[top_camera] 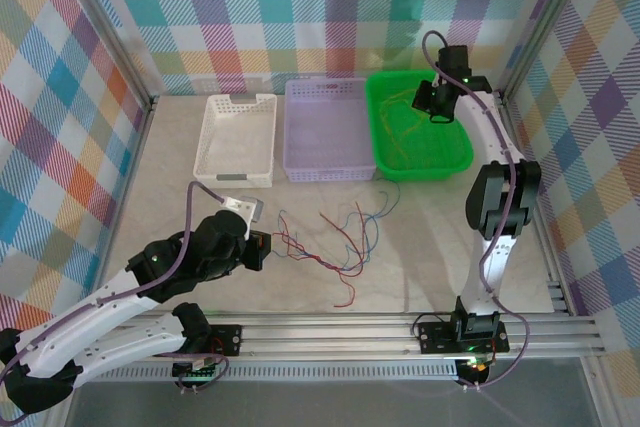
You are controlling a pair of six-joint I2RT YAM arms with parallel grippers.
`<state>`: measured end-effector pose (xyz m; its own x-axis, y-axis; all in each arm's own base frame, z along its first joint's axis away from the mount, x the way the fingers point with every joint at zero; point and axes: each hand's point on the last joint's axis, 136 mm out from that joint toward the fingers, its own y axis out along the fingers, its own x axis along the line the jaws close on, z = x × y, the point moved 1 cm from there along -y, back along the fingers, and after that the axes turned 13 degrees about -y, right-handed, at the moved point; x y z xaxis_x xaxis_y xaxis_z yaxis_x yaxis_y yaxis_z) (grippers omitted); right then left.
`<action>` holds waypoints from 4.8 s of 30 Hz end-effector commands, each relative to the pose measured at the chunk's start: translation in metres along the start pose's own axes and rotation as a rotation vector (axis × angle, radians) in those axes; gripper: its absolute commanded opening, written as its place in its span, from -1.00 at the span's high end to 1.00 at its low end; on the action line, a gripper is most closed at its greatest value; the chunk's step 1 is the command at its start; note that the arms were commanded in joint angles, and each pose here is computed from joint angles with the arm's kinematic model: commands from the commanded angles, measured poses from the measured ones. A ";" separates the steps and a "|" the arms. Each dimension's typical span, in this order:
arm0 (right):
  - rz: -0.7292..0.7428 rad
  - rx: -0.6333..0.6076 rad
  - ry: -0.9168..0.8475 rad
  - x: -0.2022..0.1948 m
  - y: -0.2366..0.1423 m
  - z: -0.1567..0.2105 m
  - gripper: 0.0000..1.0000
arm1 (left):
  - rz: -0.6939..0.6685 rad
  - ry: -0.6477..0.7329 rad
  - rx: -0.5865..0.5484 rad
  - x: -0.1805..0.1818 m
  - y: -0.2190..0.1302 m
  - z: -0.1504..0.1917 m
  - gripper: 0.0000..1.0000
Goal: Untangle the cables
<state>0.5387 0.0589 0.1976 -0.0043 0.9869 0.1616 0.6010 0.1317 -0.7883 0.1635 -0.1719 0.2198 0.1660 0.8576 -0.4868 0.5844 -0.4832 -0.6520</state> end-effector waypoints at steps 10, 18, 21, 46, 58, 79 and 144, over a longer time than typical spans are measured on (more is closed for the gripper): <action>-0.044 -0.149 0.013 0.018 -0.113 -0.003 -0.35 | 0.029 -0.065 -0.011 -0.005 0.005 -0.002 1.00; -0.202 -0.180 -0.030 0.059 -0.171 0.064 -0.55 | -0.011 -0.098 -0.034 -0.005 0.014 -0.010 1.00; -0.293 -0.140 -0.071 0.082 -0.175 0.106 -0.57 | -0.013 -0.102 -0.041 -0.008 0.015 -0.013 1.00; -0.558 0.140 -0.253 0.163 -0.115 0.306 -0.28 | -0.024 -0.095 -0.067 -0.017 0.017 -0.027 1.00; -0.330 0.072 -0.264 0.125 -0.120 0.294 1.00 | -0.083 -0.086 -0.095 0.003 -0.001 -0.026 1.00; 0.073 0.005 0.121 -0.039 -0.166 0.258 1.00 | -0.360 0.070 -0.246 0.067 -0.097 -0.053 1.00; -0.608 0.155 -0.587 0.181 -0.084 0.361 0.35 | -0.026 -0.103 0.019 -0.044 0.045 -0.048 1.00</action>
<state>0.1977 0.2533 0.0709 -0.7066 0.6500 0.2797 0.2282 0.5834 -0.7795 0.2149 -0.2200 0.2275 0.0613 0.8680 -0.4928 0.5521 -0.4408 -0.7077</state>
